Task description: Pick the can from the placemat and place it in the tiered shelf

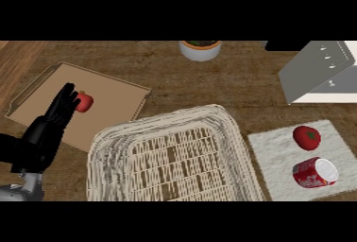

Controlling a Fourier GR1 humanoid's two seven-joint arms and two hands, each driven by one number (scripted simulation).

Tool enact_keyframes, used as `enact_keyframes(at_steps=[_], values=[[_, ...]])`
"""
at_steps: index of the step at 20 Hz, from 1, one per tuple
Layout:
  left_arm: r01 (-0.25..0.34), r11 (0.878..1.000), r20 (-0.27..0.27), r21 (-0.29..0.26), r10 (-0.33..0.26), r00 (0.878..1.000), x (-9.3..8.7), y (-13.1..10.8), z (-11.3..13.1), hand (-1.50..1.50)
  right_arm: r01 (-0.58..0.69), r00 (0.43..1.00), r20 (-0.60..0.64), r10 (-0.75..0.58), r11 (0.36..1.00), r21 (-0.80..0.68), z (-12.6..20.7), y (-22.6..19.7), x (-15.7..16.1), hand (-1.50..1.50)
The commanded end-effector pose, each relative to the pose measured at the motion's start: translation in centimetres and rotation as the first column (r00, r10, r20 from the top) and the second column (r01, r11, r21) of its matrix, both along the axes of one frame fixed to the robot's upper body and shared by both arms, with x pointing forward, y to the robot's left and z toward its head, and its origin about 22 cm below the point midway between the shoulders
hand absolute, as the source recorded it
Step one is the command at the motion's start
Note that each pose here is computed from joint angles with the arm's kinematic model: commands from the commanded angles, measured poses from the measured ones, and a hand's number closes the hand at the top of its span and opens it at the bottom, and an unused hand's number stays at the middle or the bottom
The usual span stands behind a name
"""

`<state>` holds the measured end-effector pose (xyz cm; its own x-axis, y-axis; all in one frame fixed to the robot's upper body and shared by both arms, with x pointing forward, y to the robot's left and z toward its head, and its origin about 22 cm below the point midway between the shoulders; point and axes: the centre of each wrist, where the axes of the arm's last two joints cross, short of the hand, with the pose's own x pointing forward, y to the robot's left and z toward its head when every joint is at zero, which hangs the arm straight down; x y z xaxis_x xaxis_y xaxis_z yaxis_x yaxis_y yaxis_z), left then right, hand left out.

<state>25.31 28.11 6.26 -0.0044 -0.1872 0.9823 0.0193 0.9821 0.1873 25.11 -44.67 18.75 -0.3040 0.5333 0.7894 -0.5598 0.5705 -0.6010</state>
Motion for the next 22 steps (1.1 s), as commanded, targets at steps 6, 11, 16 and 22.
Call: enact_keyframes(at_steps=[6, 11, 16, 22], values=[[0.003, 1.0, -0.002, 0.01, -0.003, 1.0, -0.1, -0.1, -0.3, 0.0, -0.111, 0.994, -0.004, 0.112, 0.976, -0.188, -1.1, 3.1, -0.7, -1.5], [0.002, 1.0, 0.007, 0.001, -0.002, 1.0, -0.2, 0.1, 0.3, 0.0, -0.097, 0.994, 0.008, 0.104, 0.951, -0.294, -3.1, 4.7, -1.1, -1.5], [0.004, 1.0, -0.005, 0.011, -0.004, 1.0, 0.2, 0.4, 0.2, 0.0, -0.094, 0.994, 0.02, 0.105, 0.946, -0.31, -5.0, 5.2, -1.1, -1.5], [0.015, 1.0, -0.012, -0.006, -0.015, 1.0, 0.1, -0.9, -0.9, 0.0, -0.166, 0.986, -0.056, 0.157, 0.895, -0.415, -5.4, 7.5, -1.6, -1.5]])
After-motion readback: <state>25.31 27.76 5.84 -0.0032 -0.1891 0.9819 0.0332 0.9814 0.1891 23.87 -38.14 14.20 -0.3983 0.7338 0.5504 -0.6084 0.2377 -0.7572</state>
